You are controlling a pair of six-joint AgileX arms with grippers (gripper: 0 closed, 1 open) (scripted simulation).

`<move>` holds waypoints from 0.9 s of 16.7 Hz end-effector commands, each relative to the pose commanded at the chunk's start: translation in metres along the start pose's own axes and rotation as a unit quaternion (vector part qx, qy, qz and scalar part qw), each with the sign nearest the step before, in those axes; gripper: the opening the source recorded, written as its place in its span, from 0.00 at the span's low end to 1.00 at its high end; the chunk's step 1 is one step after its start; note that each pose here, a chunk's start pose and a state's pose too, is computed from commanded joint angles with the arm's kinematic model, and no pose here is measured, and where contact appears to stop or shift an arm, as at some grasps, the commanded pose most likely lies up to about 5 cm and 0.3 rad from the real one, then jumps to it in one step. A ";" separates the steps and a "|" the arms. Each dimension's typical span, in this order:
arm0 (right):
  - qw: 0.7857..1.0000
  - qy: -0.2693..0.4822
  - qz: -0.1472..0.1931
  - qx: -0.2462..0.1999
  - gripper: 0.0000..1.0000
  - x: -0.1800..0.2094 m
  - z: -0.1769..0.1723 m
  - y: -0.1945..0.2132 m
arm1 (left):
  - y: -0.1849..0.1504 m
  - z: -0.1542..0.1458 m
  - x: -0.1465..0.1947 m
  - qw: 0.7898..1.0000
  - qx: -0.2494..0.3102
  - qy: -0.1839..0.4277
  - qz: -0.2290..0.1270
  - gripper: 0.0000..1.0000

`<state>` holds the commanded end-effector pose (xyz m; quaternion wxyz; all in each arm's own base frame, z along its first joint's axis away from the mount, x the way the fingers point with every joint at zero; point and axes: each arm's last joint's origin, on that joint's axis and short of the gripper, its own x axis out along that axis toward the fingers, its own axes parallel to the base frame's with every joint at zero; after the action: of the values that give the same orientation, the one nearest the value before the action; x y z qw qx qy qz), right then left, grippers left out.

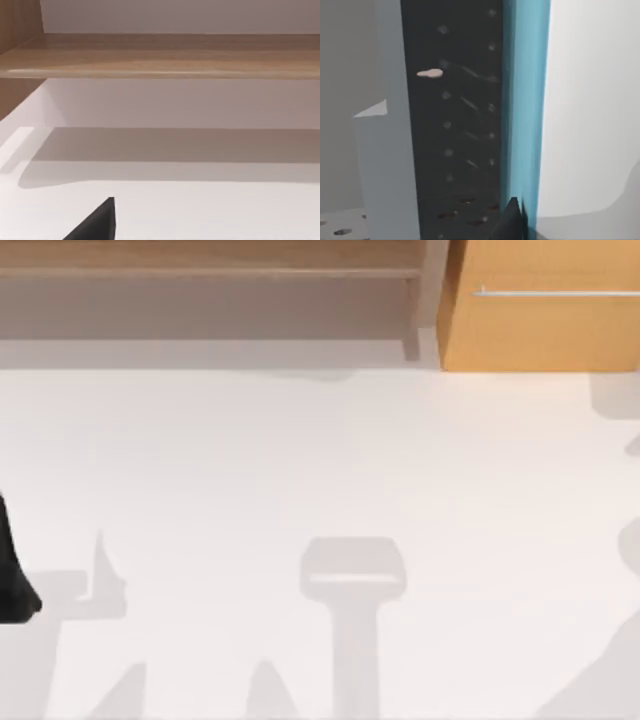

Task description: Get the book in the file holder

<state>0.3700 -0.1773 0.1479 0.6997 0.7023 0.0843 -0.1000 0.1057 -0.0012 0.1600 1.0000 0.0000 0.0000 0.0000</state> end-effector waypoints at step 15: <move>1.000 0.000 0.000 0.000 1.00 0.000 0.000 0.000 | 0.000 0.000 0.000 1.000 0.000 0.000 0.000 1.00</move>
<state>0.3700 -0.1773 0.1479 0.6997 0.7023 0.0843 -0.1000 0.1057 -0.0012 0.1600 1.0000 0.0000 0.0000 0.0000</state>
